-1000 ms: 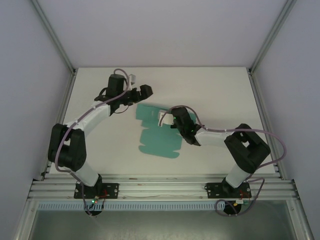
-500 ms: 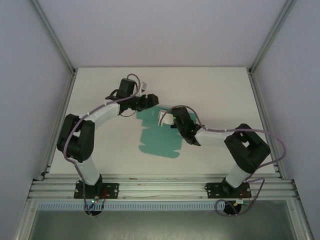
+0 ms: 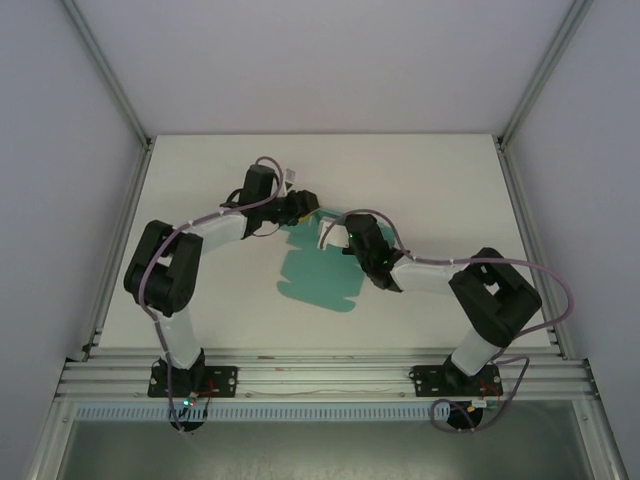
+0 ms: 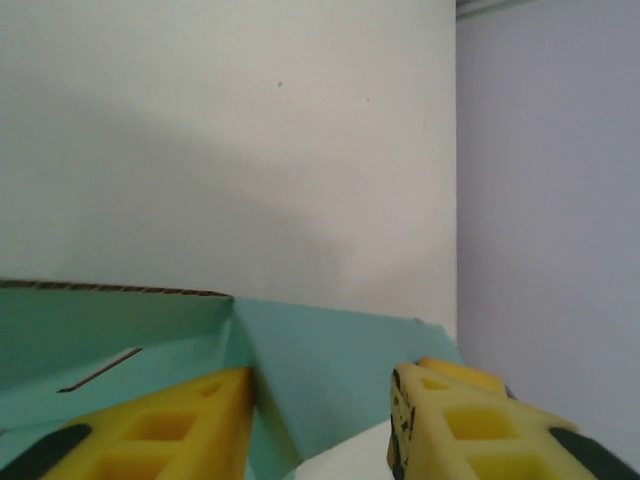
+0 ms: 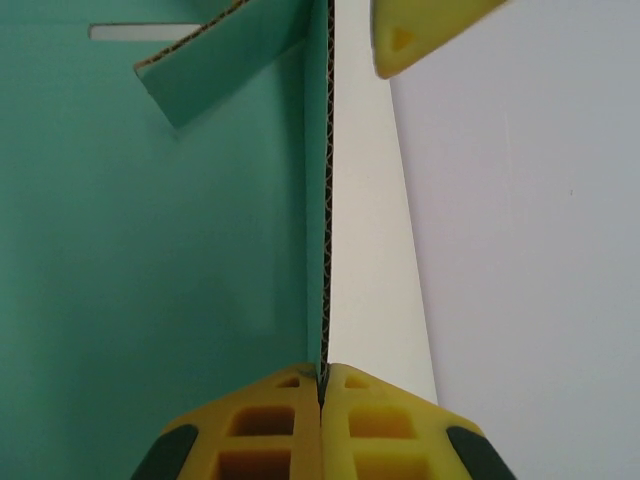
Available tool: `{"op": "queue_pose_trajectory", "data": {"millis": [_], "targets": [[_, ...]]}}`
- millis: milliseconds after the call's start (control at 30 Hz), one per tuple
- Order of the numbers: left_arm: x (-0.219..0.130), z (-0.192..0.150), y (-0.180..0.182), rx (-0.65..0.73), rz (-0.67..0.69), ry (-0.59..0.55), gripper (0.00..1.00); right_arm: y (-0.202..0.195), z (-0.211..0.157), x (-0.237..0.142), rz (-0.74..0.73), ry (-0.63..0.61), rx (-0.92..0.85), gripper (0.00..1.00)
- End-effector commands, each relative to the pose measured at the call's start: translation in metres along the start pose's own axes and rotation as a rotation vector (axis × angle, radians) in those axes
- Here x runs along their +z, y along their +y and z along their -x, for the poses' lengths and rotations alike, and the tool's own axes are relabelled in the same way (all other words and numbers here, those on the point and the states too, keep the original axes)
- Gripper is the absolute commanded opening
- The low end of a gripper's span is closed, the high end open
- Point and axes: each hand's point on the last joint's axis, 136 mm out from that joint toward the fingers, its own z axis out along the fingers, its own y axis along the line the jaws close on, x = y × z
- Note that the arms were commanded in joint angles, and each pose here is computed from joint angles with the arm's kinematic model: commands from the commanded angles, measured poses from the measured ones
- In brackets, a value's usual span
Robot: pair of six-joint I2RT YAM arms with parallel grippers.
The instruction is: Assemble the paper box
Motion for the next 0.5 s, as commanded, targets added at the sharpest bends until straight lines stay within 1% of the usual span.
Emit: {"op": "queue_pose_trajectory", "data": {"millis": [0, 33, 133, 300, 400, 433, 467], "targets": [[0.012, -0.006, -0.024, -0.025, -0.096, 0.007, 0.28, -0.018, 0.031, -0.01, -0.061, -0.137, 0.062, 0.0], [0.013, -0.006, -0.023, -0.036, -0.092, 0.003, 0.22, -0.018, 0.032, -0.011, -0.064, -0.142, 0.068, 0.0], [0.012, -0.005, -0.021, -0.052, -0.086, -0.018, 0.14, -0.018, 0.031, -0.013, -0.064, -0.142, 0.076, 0.0], [0.003, -0.008, -0.024, -0.036, -0.085, -0.032, 0.14, -0.019, 0.025, -0.017, -0.074, -0.125, 0.089, 0.0], [-0.008, -0.011, -0.019, 0.012, -0.04, -0.049, 0.22, -0.02, 0.022, -0.021, -0.078, -0.121, 0.109, 0.0], [-0.014, -0.012, -0.014, 0.034, -0.006, -0.062, 0.26, -0.021, 0.021, -0.023, -0.079, -0.121, 0.119, 0.0], [-0.021, -0.013, -0.01, 0.057, 0.019, -0.072, 0.35, -0.022, 0.02, -0.024, -0.082, -0.119, 0.128, 0.0]]}}
